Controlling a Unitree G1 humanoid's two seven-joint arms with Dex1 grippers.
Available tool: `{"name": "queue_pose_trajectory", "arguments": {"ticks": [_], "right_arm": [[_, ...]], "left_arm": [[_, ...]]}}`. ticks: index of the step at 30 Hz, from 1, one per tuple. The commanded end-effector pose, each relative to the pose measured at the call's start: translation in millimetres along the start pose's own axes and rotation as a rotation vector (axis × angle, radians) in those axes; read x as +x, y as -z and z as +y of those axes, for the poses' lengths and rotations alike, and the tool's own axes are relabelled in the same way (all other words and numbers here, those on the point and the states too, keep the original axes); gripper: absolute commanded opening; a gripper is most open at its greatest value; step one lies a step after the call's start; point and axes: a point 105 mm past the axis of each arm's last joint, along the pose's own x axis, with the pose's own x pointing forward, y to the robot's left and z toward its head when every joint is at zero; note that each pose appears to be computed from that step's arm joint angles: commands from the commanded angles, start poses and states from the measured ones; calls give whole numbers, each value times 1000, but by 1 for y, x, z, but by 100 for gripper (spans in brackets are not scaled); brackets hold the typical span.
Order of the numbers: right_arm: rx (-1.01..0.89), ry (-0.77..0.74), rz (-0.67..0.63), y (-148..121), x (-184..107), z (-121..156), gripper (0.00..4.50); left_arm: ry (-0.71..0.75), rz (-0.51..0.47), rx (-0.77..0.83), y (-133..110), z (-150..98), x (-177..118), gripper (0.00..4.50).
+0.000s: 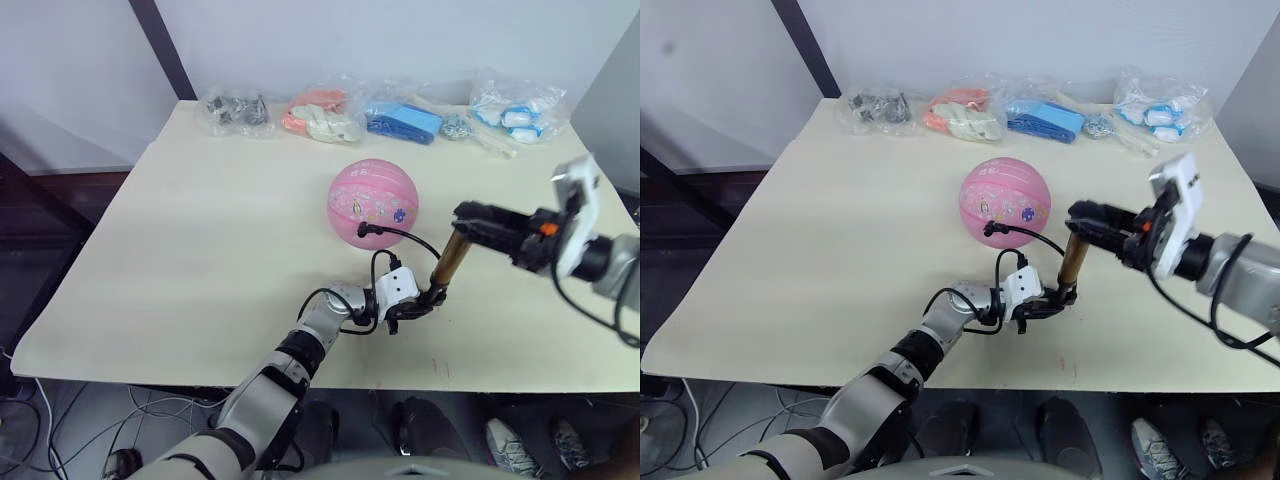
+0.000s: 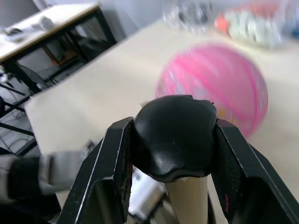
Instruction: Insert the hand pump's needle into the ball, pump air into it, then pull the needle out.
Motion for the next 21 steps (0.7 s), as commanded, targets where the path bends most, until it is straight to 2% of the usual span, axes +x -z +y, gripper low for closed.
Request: {"name": "queue_pose_trajectory", "arguments": {"ticks": [1, 7, 12, 16, 21], "right_arm": [[-99, 38, -149, -56, -21, 7, 172], [-128, 28, -197, -85, -26, 16, 172], [-129, 11, -191, -90, -24, 22, 172], [-77, 23, -114, -61, -16, 15, 172], [42, 55, -22, -4, -6, 2, 172]], "left_arm": [[47, 161, -86, 48, -20, -8, 102], [48, 162, -87, 48, -20, -8, 102], [48, 161, -88, 48, -20, -9, 102], [47, 159, -87, 47, -19, -8, 102], [44, 158, -86, 47, -18, -9, 102]]}}
